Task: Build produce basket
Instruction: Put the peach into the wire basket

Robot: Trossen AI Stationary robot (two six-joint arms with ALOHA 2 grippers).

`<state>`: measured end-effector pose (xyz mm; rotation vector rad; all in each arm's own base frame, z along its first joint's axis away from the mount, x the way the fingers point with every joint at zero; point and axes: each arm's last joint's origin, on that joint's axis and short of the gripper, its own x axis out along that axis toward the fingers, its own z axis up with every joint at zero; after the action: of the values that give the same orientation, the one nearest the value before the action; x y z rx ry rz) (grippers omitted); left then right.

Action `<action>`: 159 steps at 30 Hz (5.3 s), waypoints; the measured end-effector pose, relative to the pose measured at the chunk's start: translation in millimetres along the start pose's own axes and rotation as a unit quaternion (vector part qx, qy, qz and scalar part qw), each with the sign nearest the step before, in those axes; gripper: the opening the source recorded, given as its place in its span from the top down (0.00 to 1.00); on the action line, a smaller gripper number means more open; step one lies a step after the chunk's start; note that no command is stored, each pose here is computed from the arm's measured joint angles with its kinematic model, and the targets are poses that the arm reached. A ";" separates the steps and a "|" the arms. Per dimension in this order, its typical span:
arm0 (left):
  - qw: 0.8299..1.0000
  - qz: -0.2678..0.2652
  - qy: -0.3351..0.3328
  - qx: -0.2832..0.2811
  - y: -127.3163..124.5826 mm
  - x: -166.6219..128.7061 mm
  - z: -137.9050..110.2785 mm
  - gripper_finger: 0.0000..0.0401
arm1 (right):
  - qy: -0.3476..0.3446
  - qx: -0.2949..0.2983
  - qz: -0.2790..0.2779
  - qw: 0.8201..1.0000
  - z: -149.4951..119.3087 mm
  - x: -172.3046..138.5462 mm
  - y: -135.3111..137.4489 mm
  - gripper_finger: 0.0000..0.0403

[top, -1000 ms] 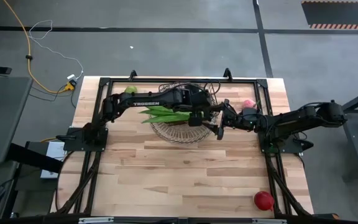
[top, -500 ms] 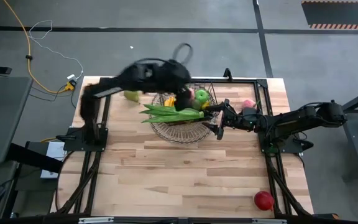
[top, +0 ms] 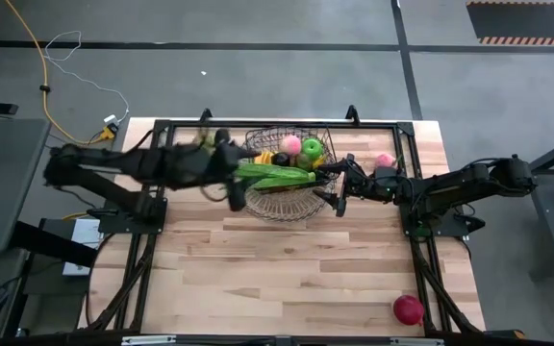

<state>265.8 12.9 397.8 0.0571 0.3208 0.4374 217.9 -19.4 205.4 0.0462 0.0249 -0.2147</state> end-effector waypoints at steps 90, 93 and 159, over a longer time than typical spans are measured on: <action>0.973 -0.092 -0.192 -0.090 14.0 -38.4 -188.8 0.36 | 0.438 0.245 -0.566 0.654 -10.6 -64.7 -125.7 0.07; 0.973 -0.092 -0.193 -0.090 14.0 -38.4 -188.8 0.36 | 0.456 0.244 -0.565 0.643 -14.4 -65.0 -126.0 0.07; 0.972 -0.091 -0.196 -0.090 14.1 -38.7 -188.1 0.36 | 0.078 -0.022 -0.063 0.995 77.0 6.0 5.4 0.27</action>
<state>167.2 6.5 232.6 -0.0629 -0.1045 0.2624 226.4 -19.2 282.4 0.0171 0.1883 -0.3372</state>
